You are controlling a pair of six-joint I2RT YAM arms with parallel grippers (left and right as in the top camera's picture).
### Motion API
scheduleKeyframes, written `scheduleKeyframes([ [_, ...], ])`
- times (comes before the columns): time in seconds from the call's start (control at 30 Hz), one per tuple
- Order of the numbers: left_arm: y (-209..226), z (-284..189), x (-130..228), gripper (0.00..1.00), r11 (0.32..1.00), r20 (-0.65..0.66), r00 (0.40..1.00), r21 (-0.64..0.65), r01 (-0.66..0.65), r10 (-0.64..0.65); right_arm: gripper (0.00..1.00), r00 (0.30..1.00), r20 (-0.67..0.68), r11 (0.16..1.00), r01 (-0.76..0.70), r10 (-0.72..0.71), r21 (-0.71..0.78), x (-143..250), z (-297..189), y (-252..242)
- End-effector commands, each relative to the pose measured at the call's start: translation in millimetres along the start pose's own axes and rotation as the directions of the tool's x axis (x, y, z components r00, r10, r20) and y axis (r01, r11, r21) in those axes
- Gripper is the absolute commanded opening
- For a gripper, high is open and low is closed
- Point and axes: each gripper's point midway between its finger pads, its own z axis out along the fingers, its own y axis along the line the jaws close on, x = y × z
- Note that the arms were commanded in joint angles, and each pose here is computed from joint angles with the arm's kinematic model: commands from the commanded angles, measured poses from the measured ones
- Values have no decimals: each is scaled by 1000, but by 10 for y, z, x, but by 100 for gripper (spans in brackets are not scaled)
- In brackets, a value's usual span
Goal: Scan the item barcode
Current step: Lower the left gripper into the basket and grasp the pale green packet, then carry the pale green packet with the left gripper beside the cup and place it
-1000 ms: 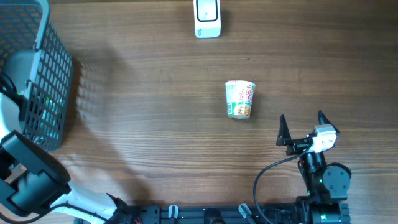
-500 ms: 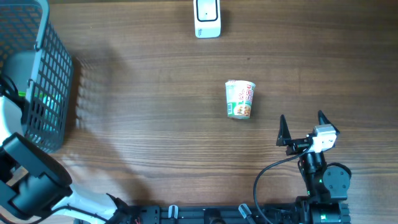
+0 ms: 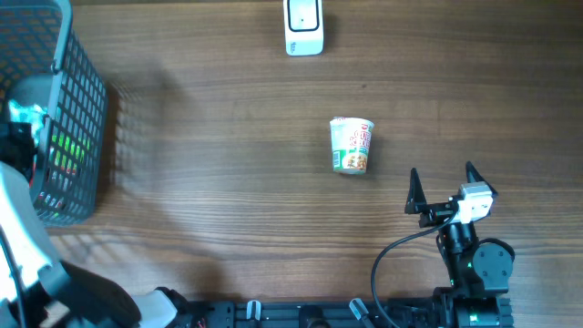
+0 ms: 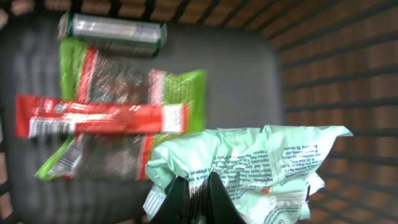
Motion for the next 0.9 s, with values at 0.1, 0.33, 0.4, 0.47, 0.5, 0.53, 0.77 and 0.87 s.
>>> scheduleKeyframes([
  [0.1,-602,-1022,-560,4,958,244,969,286,-25,-47,100,1000,11,1000,0,0,4,-24,-4,-10],
  [0.33,-862,-2027,-504,4,862,293,955,497,-101,-57,100,1000,11,1000,0,0,4,-24,-4,-10],
  [0.4,-895,-2196,-290,4,834,250,968,538,-123,-18,100,1000,11,1000,0,0,4,-24,-4,-10],
  [0.47,-913,-2264,-72,4,818,198,980,559,-136,28,100,1000,11,1000,0,0,4,-24,-4,-10],
  [0.5,-922,-2282,76,4,812,160,985,566,-142,61,100,1000,11,1000,0,0,4,-24,-4,-10],
  [0.53,-923,-2282,233,4,810,118,989,568,-145,94,100,1000,11,1000,0,0,4,-24,-4,-10],
  [0.77,-998,-2116,1391,4,797,-140,913,550,-250,383,100,1000,11,1000,0,0,4,-24,-4,-10],
  [0.87,-1011,-1906,1872,4,810,-211,867,503,-300,452,100,1000,11,1000,0,0,4,-24,-4,-10],
])
